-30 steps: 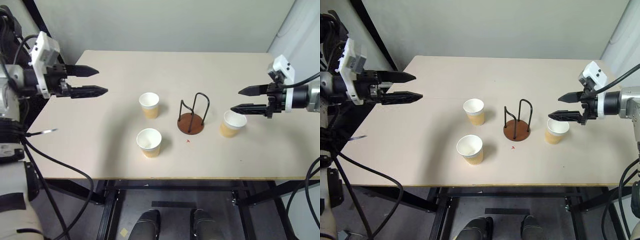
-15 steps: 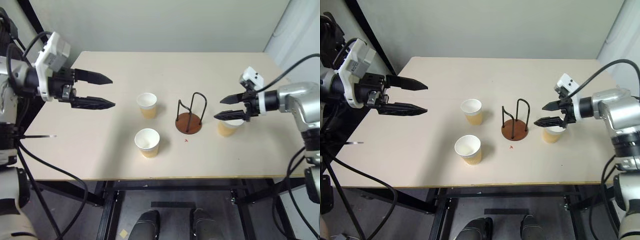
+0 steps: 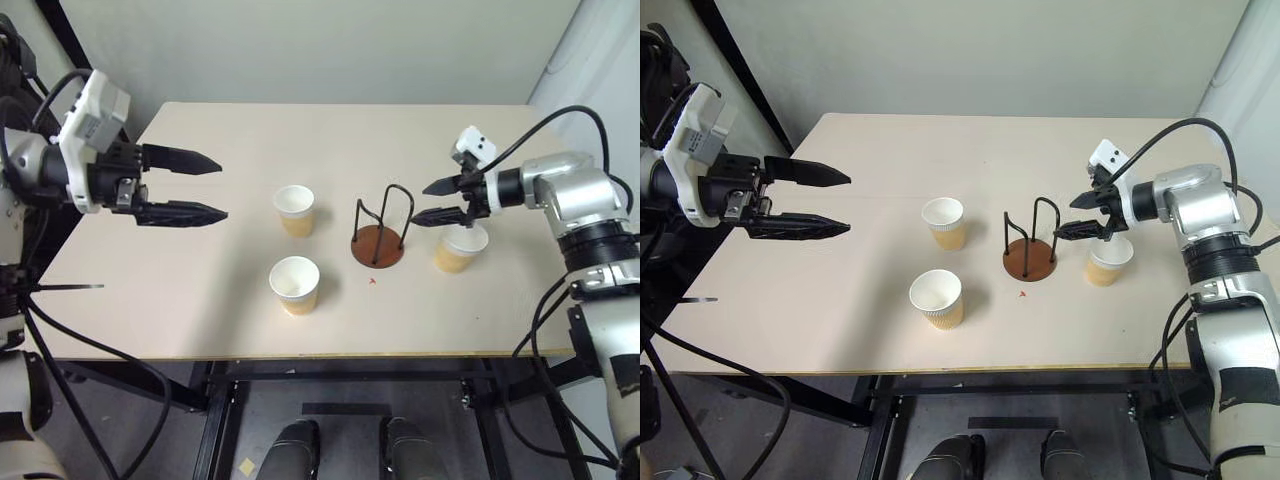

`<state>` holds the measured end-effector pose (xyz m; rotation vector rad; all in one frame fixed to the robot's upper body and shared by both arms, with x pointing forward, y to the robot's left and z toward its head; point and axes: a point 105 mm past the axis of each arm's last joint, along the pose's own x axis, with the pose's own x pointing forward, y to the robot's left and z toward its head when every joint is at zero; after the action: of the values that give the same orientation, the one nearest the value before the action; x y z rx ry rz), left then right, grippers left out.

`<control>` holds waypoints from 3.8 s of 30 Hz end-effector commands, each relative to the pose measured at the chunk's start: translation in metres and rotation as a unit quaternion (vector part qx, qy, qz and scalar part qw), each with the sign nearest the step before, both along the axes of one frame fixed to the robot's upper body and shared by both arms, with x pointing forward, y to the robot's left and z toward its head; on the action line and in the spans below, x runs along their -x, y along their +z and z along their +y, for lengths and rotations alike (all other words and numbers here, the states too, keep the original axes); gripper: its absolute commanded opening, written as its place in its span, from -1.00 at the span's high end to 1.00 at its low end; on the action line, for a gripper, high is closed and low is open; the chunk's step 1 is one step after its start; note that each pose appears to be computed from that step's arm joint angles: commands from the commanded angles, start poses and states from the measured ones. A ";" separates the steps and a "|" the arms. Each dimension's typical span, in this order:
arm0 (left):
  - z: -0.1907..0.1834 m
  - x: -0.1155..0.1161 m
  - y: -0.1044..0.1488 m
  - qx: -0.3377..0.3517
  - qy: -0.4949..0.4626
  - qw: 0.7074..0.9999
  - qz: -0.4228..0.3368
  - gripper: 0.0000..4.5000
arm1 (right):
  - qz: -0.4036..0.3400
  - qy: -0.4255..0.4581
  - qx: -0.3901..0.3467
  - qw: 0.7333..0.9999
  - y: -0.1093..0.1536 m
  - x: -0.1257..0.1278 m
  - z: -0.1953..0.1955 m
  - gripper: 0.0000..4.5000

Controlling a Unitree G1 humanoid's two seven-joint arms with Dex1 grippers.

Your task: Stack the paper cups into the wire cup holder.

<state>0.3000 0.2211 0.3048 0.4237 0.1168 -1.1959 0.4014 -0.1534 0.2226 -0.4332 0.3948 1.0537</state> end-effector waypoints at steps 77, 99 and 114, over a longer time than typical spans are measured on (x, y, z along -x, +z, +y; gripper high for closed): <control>-0.037 0.013 0.002 -0.026 -0.100 0.995 0.016 -1.00 | -0.046 0.062 0.130 0.988 0.012 0.073 -0.029 -0.99; -0.029 0.020 0.003 -0.062 -0.090 0.994 0.003 -1.00 | -0.052 0.101 0.300 0.947 -0.038 0.033 -0.051 -0.84; -0.022 0.017 0.005 -0.069 -0.076 0.995 -0.002 -1.00 | -0.056 0.112 0.256 0.959 -0.007 0.048 -0.048 0.98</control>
<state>0.2895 0.1955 0.2982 0.5122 0.1939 -1.3366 0.3572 -0.2012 0.1908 -1.0164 0.5986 1.1522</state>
